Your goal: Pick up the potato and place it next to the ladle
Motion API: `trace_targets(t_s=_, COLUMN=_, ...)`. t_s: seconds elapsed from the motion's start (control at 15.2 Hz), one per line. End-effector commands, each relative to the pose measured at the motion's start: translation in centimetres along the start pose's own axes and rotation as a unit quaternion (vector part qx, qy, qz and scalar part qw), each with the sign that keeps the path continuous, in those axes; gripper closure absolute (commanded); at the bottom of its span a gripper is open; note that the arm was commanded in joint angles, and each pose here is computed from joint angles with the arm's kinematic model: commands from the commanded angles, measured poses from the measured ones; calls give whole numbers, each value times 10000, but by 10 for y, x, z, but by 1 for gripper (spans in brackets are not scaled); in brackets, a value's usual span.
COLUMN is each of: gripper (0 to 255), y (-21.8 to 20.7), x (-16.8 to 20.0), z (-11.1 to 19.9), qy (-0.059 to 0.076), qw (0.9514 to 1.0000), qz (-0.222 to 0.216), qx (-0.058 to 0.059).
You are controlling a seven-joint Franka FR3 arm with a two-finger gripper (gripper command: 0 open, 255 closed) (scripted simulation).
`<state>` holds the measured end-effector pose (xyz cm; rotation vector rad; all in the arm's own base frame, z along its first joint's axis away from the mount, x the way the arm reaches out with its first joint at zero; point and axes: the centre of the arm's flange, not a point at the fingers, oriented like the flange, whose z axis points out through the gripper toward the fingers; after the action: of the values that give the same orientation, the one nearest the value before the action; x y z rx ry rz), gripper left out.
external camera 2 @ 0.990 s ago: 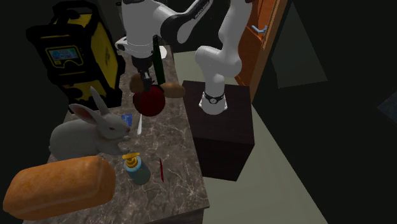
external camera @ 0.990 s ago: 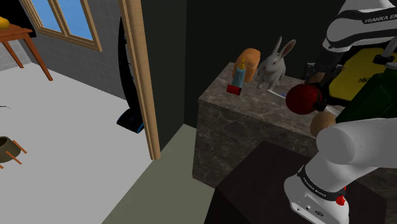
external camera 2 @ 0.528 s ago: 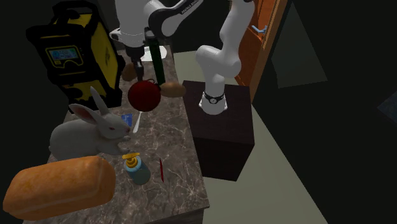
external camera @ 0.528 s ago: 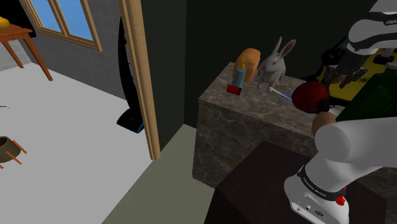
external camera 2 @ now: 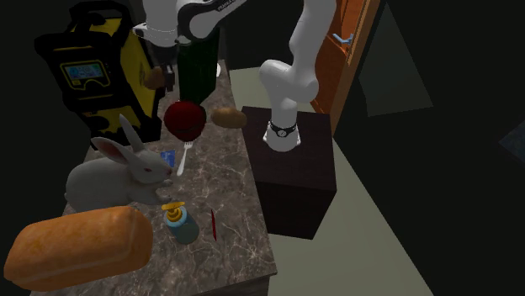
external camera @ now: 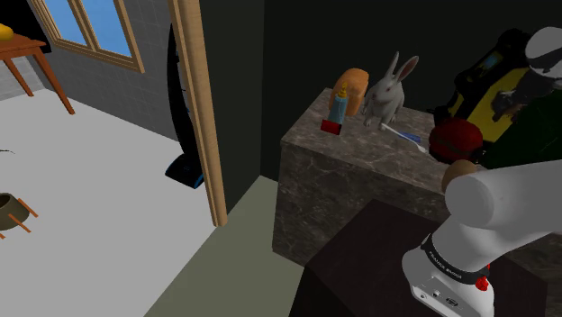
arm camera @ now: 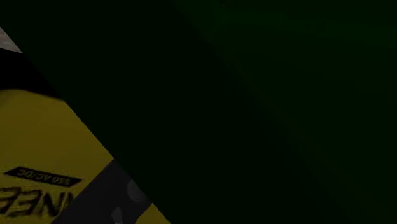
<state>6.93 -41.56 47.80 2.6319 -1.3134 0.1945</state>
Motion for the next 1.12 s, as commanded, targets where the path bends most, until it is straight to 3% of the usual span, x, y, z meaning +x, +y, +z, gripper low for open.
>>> trace_targets(t_s=0.0, gripper=255, y=30, x=-12, z=14, qy=-391, qw=9992, qz=51, qx=60)
trace_targets(t_s=0.4, gripper=255, y=108, x=-8, z=24, qy=-391, qw=9992, qz=50, qx=60)
trace_targets(t_s=0.46, gripper=255, y=73, x=18, z=-9, qy=61, qw=9997, qz=-210, qx=-118)
trace_targets(t_s=0.53, gripper=0, y=73, x=18, z=-9, qy=61, qw=9997, qz=-210, qx=-118)
trace_targets(t_s=0.73, gripper=0, y=61, x=65, z=-41, qy=-796, qw=9961, qz=-250, qx=-297)
trace_targets(t_s=0.86, gripper=0, y=52, x=98, z=-57, qy=-1364, qw=9894, qz=-275, qx=-414)
trace_targets(t_s=0.99, gripper=0, y=42, x=134, z=-68, qy=-1928, qw=9793, qz=-300, qx=-531)
trace_targets(t_s=1.06, gripper=0, y=40, x=141, z=-70, qy=-2041, qw=9769, qz=-305, qx=-554)
